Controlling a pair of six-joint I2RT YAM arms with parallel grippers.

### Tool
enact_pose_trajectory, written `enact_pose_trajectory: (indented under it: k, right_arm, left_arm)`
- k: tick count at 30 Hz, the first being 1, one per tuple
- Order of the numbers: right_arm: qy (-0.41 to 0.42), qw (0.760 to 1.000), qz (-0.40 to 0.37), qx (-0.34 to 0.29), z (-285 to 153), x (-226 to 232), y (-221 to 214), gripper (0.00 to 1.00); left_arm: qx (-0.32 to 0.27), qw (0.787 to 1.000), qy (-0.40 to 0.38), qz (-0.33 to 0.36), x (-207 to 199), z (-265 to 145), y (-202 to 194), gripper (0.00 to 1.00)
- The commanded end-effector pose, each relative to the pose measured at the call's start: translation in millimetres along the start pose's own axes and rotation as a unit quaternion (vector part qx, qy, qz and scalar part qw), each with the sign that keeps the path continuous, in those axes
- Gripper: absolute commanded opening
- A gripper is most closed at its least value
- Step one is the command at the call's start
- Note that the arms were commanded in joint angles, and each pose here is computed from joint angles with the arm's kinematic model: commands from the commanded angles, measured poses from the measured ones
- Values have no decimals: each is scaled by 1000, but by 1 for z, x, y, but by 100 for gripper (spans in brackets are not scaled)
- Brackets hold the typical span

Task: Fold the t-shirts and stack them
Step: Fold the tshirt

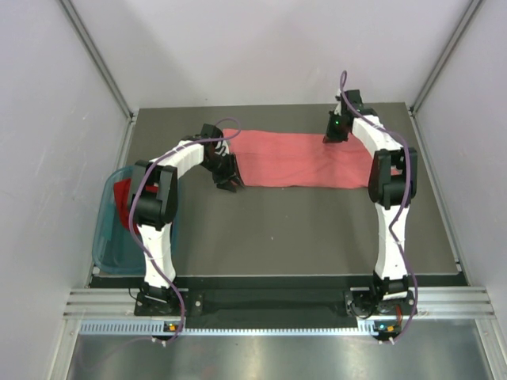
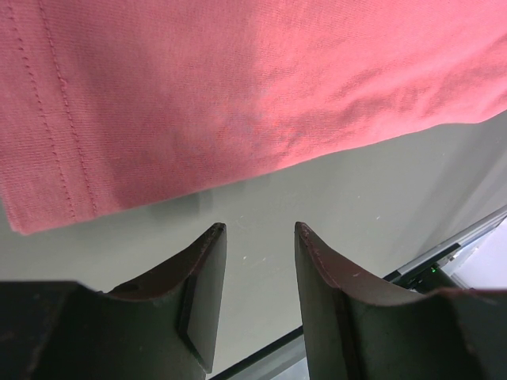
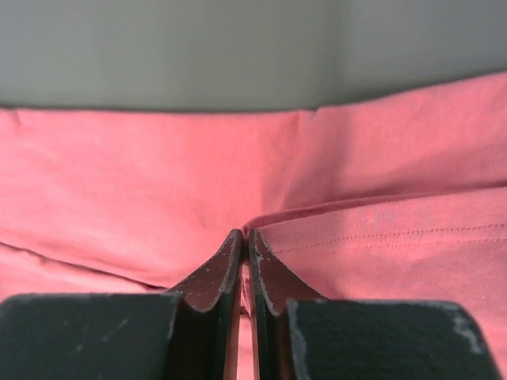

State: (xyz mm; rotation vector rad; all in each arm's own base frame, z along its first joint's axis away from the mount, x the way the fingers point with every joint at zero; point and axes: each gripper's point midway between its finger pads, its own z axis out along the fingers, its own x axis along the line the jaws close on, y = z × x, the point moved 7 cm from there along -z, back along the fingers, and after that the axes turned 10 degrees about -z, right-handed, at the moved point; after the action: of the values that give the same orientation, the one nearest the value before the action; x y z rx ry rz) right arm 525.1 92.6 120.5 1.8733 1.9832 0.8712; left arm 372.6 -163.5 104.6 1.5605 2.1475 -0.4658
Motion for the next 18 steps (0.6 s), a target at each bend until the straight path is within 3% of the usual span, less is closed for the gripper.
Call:
enact_pose_trajectory:
  k: [1, 7, 18]
  right_arm:
    - [13, 1000, -12, -16, -21, -2, 8, 5]
    - [17, 999, -14, -34, -22, -10, 13, 8]
    - [21, 990, 34, -134, -39, -6, 35, 6]
  left_arm:
    - [-14, 1000, -17, 12, -7, -4, 8, 45]
    - [-17, 1000, -20, 12, -9, -5, 10, 45]
    - [-21, 1000, -21, 8, -10, -6, 8, 45]
